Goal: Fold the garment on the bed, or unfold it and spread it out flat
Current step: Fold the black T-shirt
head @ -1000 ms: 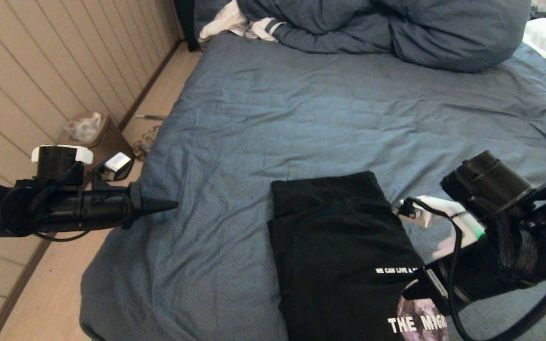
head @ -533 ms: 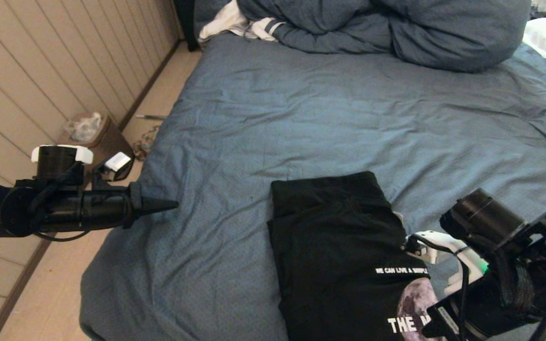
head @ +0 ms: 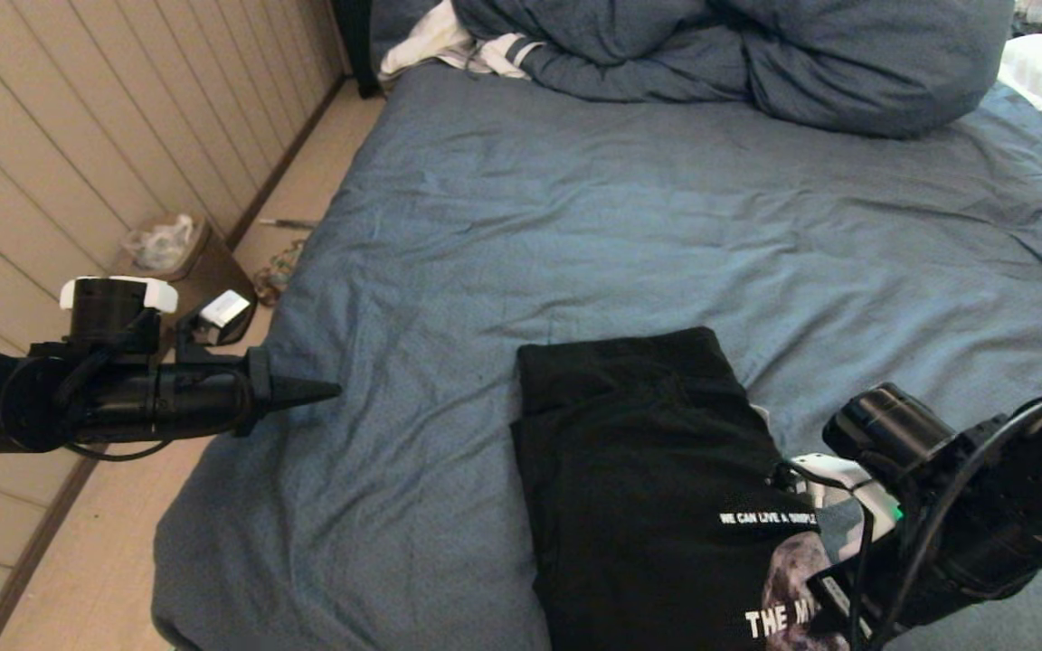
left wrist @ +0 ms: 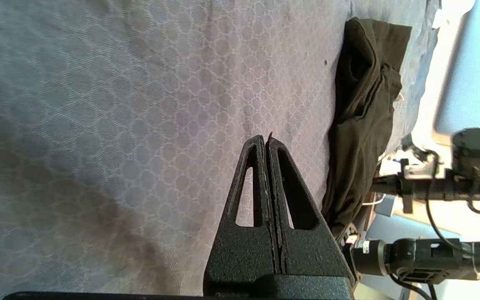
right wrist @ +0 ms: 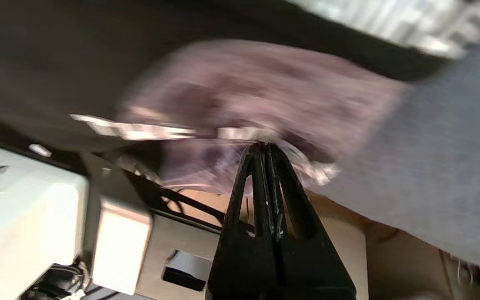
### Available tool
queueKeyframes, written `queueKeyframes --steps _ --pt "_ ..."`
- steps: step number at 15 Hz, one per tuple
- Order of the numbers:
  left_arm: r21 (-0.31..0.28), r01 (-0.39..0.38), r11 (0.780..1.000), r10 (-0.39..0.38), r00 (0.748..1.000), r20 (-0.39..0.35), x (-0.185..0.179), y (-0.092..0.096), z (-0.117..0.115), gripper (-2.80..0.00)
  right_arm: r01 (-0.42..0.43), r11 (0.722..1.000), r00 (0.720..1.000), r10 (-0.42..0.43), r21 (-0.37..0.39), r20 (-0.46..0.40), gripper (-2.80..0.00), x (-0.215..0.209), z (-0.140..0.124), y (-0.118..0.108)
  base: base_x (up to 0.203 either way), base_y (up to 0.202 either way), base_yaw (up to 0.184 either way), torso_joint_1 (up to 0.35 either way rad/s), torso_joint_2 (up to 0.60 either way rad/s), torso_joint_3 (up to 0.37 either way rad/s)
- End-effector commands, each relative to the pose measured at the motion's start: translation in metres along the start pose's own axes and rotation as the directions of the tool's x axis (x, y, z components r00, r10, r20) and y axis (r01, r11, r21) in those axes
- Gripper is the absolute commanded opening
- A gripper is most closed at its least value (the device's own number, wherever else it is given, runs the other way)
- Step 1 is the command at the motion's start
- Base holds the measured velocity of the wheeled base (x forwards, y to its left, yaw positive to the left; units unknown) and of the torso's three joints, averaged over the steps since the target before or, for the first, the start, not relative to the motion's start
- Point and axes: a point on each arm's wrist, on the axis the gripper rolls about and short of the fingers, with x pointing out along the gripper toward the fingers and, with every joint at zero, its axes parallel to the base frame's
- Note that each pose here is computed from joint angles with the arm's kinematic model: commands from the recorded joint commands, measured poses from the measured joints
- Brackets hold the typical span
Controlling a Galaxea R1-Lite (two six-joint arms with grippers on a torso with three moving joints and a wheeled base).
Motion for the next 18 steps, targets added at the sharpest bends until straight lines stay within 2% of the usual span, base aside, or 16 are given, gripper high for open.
queueKeyframes --steps 1,6,10,12,14,15,17,18 --pt "-0.003 0.004 1.000 -0.004 1.000 -0.002 0.001 0.001 0.000 -2.80 0.013 1.000 1.000 -0.013 0.023 -0.023 -2.80 0.002 -0.006 -0.009 0.000 0.000 0.000 0.000 0.00 0.000" --pt "-0.004 0.004 1.000 -0.004 1.000 -0.003 0.001 0.001 0.000 -2.80 0.032 0.998 0.999 -0.033 0.046 0.017 -2.80 -0.011 -0.019 -0.023 0.000 0.000 0.000 0.000 0.00 0.000" --pt "0.008 0.019 1.000 -0.019 1.000 -0.017 0.002 -0.009 -0.004 -2.80 0.031 0.999 0.984 -0.033 0.011 0.177 -2.80 -0.046 -0.030 -0.014 0.000 0.000 0.000 0.000 0.00 0.000" --pt "0.033 0.038 0.999 -0.037 0.999 -0.022 -0.001 -0.023 -0.008 -2.80 0.030 0.999 0.952 -0.023 -0.019 0.304 -2.80 -0.073 -0.037 -0.008 0.000 0.000 0.000 0.000 0.00 0.000" --pt "0.042 0.058 0.997 -0.055 0.997 -0.061 0.010 -0.032 -0.014 -2.80 0.040 0.999 0.899 -0.027 -0.021 0.438 -2.80 -0.105 -0.023 -0.006 0.000 0.000 0.000 0.000 0.00 0.000" --pt "0.040 0.059 0.997 -0.055 0.994 -0.091 0.018 -0.039 -0.018 0.00 0.034 0.999 0.879 -0.028 -0.005 0.475 -2.80 -0.115 -0.008 -0.009 0.000 0.000 0.000 0.000 0.00 0.000" --pt "0.037 0.038 0.999 -0.031 0.985 -0.171 0.036 -0.065 -0.020 0.00 -0.012 1.000 0.849 0.000 0.019 0.529 -2.80 -0.129 0.027 -0.019 0.000 0.000 0.000 0.000 0.00 0.000" --pt "0.057 0.037 0.998 -0.025 0.980 -0.195 0.046 -0.081 -0.019 0.00 -0.043 0.999 0.834 0.022 0.024 0.552 -2.80 -0.133 0.044 -0.023 0.000 0.000 0.000 0.000 0.00 0.000"
